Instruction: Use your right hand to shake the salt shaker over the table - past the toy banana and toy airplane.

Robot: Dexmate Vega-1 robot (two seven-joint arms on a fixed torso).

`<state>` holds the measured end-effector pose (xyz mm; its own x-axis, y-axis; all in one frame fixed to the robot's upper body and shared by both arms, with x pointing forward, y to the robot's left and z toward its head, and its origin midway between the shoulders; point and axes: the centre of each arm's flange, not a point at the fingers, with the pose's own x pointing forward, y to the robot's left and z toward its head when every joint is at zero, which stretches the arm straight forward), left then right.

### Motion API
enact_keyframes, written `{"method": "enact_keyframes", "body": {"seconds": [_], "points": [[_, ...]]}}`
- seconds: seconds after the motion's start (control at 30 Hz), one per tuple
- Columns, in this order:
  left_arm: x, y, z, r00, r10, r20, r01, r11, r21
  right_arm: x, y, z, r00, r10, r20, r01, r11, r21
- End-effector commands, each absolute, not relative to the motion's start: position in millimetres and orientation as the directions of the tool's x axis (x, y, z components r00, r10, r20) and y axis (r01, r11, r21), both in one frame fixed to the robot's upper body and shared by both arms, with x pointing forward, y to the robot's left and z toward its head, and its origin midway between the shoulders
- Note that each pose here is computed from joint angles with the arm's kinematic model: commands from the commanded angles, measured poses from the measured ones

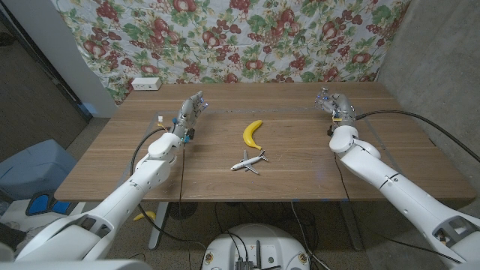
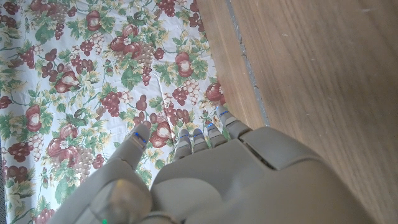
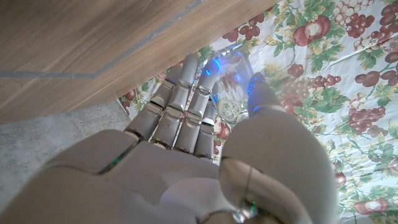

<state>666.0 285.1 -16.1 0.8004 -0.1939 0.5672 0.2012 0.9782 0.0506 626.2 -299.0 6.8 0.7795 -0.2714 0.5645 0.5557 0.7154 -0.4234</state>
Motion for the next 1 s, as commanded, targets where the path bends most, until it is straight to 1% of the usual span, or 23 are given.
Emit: {"method": "enact_keyframes", "body": {"seconds": [0.03, 0.67, 0.93, 1.0], "points": [[667.7, 282.8, -16.0, 0.801, -0.196, 0.565, 0.204, 0.978, 0.050, 623.3, -303.7, 14.3, 0.805, -0.209, 0.555, 0.490, 0.762, -0.423], [667.5, 280.8, -14.8, 0.798, -0.197, 0.570, 0.204, 0.978, 0.053, 621.3, -307.0, 21.5, 0.839, -0.136, 0.528, 0.412, 0.791, -0.452], [664.9, 279.5, -16.1, 0.797, -0.196, 0.570, 0.203, 0.978, 0.052, 619.2, -310.2, 22.1, 0.838, -0.115, 0.533, 0.387, 0.814, -0.433], [664.3, 279.0, -16.2, 0.798, -0.196, 0.571, 0.203, 0.978, 0.052, 619.7, -313.3, 20.1, 0.837, -0.108, 0.537, 0.363, 0.843, -0.396]]}}
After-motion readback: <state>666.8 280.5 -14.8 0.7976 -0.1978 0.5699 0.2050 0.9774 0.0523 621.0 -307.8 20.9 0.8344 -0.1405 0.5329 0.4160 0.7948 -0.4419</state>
